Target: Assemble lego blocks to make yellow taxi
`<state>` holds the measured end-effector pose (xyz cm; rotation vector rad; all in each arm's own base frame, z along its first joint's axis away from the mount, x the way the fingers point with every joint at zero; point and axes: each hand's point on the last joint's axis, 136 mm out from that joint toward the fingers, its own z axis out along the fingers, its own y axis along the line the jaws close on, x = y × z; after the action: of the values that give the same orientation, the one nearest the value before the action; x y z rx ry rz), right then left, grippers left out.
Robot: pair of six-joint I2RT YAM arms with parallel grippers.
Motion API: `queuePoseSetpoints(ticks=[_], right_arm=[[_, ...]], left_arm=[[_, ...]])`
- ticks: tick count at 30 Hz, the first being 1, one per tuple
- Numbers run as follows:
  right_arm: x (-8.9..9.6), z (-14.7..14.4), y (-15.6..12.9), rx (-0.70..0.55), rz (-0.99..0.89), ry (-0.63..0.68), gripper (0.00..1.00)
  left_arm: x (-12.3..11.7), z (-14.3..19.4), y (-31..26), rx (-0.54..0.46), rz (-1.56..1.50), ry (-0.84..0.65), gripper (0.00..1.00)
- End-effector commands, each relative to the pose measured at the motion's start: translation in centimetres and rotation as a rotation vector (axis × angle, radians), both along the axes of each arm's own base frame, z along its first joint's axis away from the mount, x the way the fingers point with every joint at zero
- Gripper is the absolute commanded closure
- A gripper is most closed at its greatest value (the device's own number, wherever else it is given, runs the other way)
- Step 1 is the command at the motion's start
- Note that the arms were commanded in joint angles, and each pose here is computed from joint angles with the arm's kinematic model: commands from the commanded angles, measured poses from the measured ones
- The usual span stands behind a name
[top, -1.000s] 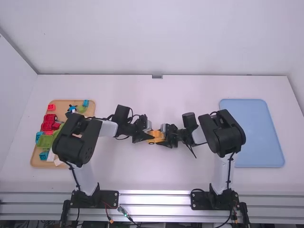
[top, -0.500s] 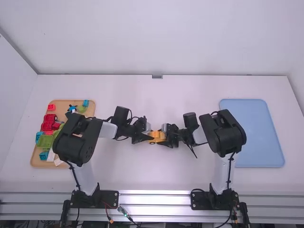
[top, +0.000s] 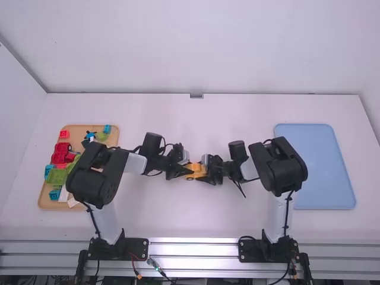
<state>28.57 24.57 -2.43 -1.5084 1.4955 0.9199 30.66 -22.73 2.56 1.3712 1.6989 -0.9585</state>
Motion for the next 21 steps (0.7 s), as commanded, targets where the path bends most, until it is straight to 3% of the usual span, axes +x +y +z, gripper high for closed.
queuePoseSetpoints(ticks=[1, 7, 11, 21], right_arm=[[-0.6, -0.9, -0.2, -0.021, -0.005, 0.033, 0.49], [-0.6, -0.9, -0.2, -0.020, -0.005, 0.033, 0.50], [-0.6, -0.9, -0.1, -0.020, -0.005, 0.032, 0.50], [-0.7, -0.8, -0.1, -0.017, -0.003, 0.034, 0.51]], left_arm=[[0.4, 1.7, -0.6, -0.019, -0.011, -0.019, 0.98], [-0.8, 1.3, -1.1, -0.009, -0.068, -0.049, 0.98], [-1.2, -0.1, -0.6, 0.049, -0.048, -0.051, 0.98], [-1.7, -2.5, -0.5, 0.050, -0.044, -0.011, 0.98]])
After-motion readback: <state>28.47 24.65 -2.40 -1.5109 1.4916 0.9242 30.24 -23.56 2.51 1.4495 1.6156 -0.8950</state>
